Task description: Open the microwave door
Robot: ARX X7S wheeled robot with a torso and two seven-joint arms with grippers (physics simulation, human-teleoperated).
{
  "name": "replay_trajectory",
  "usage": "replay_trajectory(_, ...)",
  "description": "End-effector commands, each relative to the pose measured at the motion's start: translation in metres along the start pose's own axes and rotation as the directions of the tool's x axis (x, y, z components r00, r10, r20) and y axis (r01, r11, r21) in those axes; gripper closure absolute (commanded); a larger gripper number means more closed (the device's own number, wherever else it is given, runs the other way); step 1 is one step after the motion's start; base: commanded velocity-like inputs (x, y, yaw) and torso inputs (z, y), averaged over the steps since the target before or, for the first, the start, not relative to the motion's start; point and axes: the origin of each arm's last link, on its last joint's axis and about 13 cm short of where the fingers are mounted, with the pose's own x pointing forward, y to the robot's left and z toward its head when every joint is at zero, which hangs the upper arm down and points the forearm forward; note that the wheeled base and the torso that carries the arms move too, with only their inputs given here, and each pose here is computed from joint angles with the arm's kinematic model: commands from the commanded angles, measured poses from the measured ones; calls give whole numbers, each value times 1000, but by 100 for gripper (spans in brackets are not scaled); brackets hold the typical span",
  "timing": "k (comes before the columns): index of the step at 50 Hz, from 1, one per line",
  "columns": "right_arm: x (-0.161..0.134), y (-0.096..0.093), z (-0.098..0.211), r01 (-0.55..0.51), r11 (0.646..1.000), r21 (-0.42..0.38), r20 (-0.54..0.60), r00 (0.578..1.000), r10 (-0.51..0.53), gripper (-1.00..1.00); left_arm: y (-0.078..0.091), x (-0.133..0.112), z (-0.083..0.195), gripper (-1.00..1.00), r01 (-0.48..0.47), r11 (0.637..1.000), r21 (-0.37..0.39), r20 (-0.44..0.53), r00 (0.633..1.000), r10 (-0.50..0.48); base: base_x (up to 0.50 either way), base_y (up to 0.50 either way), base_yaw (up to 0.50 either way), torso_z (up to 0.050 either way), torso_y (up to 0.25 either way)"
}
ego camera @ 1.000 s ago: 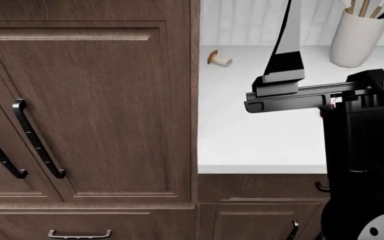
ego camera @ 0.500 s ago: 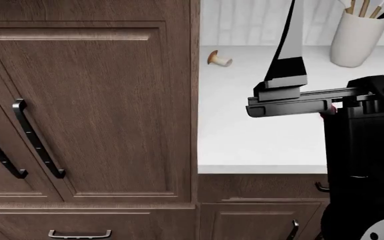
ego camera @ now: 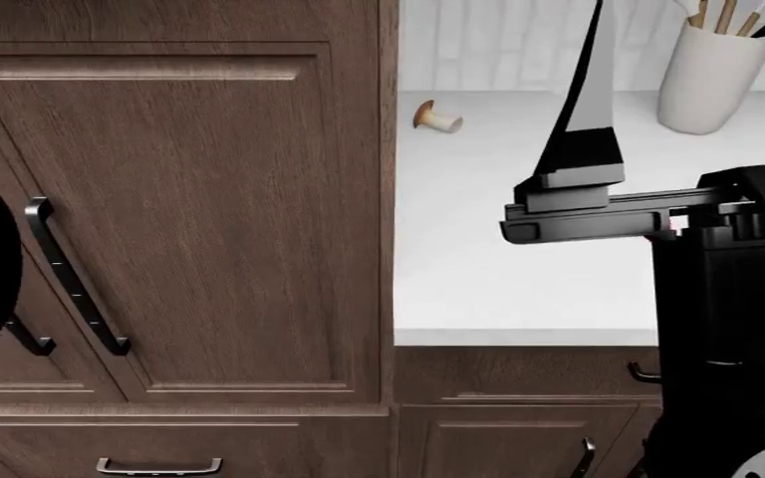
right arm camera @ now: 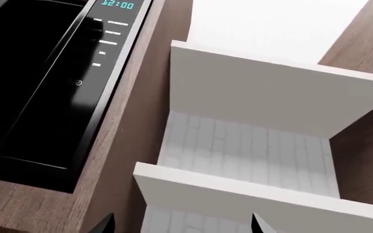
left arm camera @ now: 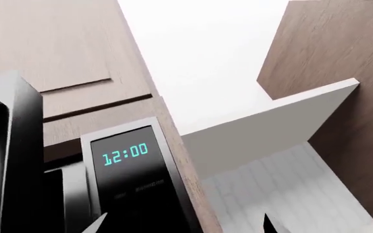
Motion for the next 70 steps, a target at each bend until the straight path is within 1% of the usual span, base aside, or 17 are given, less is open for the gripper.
replay_trajectory(1, -5, -2, -2, 10, 1000, 2, -4, 1000, -10, -100, -20, 31, -40, -100, 72, 997, -31, -123, 990, -75, 0, 0, 0, 0, 0)
replay_trajectory(16, -3, -2, -1, 9, 1000, -2, -3, 1000, -9, -100, -22, 44, -65, -100, 89, 994, -65, -208, 973, -100, 0, 0, 0, 0, 0)
replay_trajectory(27, -2, -2, -1, 9, 1000, -5, -1, 1000, -9, -100, -15, 55, -81, -100, 56, 994, -89, -259, 963, -77, 0, 0, 0, 0, 0)
replay_trajectory(35, -2, -3, -1, 11, 1000, -8, 0, 1000, -11, -100, -8, 61, -90, -100, 30, 997, -70, -287, 957, -49, 0, 0, 0, 0, 0)
replay_trajectory(40, -2, -3, -1, 11, 1000, -9, 0, 1000, -11, -100, -2, 60, -95, -100, 9, 998, -57, -299, 954, -26, 0, 0, 0, 0, 0)
replay_trajectory(47, -1, -2, 0, 11, 1000, -11, -1, 1000, -11, -100, 10, 56, -101, -100, -29, 999, -40, -316, 949, 15, 0, 0, 0, 0, 0)
replay_trajectory(53, 0, -1, 0, 9, 1000, -12, 0, 1000, -9, -100, 19, 50, -103, -100, -56, 998, -31, -325, 945, 43, 0, 0, 0, 0, 0)
replay_trajectory(63, 0, 0, 0, 8, 1000, -11, -1, 1000, -8, -100, 29, 38, -105, -100, -87, 996, -23, -336, 939, 74, 0, 0, 0, 0, 0)
replay_trajectory(70, 0, 0, 0, 9, 1000, -10, 0, 1000, -9, -100, 32, 29, -104, -100, -99, 995, -27, -338, 937, 84, 0, 0, 0, 0, 0)
